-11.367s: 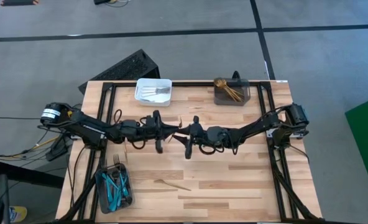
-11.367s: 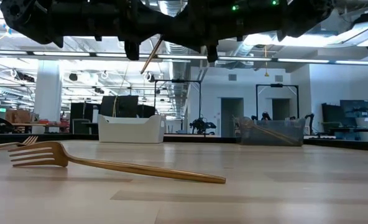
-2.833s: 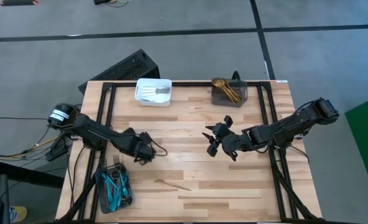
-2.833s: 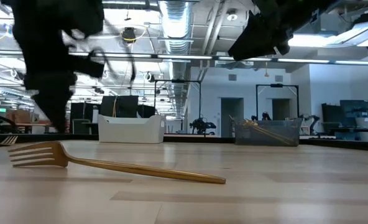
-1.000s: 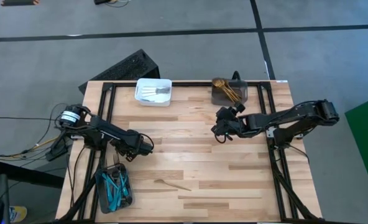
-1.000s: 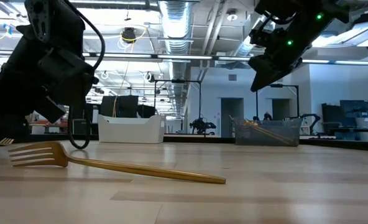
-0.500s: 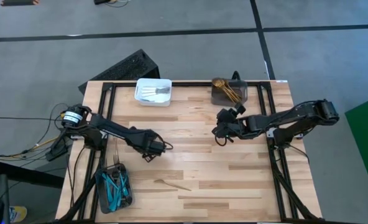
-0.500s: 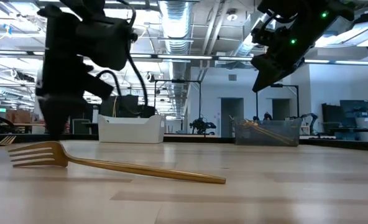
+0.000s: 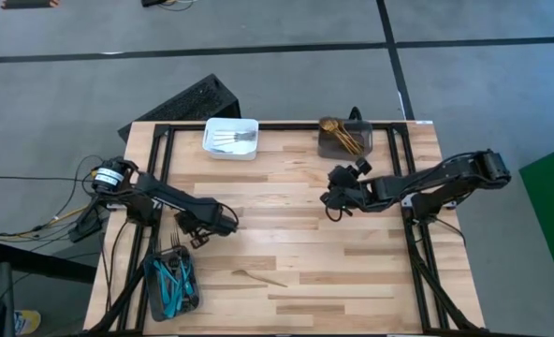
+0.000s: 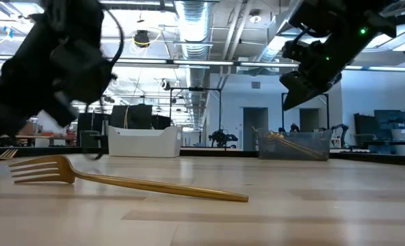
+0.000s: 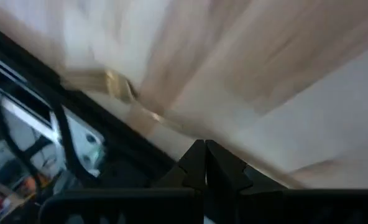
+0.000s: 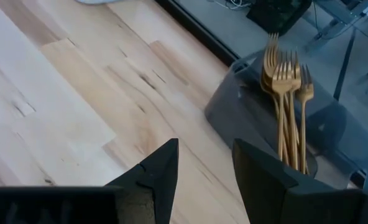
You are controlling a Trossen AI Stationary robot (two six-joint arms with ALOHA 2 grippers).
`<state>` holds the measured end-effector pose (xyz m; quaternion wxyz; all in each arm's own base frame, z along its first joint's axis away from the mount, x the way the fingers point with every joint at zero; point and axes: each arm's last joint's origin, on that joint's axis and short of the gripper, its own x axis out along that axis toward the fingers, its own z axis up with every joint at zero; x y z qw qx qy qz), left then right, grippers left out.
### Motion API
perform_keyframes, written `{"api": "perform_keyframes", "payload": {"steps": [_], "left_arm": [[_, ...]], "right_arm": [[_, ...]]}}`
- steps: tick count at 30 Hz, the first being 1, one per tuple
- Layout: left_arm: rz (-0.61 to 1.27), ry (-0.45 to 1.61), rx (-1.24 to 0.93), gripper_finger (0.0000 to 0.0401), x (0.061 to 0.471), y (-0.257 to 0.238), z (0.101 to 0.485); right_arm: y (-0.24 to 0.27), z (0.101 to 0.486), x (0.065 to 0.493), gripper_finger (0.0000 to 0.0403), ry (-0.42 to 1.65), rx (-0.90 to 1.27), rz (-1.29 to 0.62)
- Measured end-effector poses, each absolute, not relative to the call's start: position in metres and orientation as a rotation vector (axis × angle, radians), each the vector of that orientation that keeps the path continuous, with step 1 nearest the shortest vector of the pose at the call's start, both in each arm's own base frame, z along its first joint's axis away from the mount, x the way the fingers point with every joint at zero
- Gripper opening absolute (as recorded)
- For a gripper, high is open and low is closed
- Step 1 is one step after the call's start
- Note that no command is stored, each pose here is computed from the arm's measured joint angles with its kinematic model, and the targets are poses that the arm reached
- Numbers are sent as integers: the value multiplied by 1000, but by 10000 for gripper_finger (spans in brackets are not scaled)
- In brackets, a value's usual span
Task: Sort silverware by color (type)
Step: Put the gold fork into the top black bin
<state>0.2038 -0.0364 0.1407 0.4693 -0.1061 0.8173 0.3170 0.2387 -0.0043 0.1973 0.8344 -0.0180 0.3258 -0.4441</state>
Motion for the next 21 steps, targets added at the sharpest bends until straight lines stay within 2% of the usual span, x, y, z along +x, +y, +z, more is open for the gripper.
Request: {"api": "perform_keyframes", "payload": {"steps": [6,12,18,21], "left_arm": [[843,2127,-302,0,177,-30,124],[819,2149,-344,0,173,-31,118],[686,2062,-348,0,179,-30,107],[691,2024,-303,0,185,-30,110]], "right_arm": [[-5,194,234,175,687,-27,-943],[-5,196,234,175,668,-17,-943],[-3,195,234,175,678,-25,-934],[-3,195,234,175,678,-26,-932]]}}
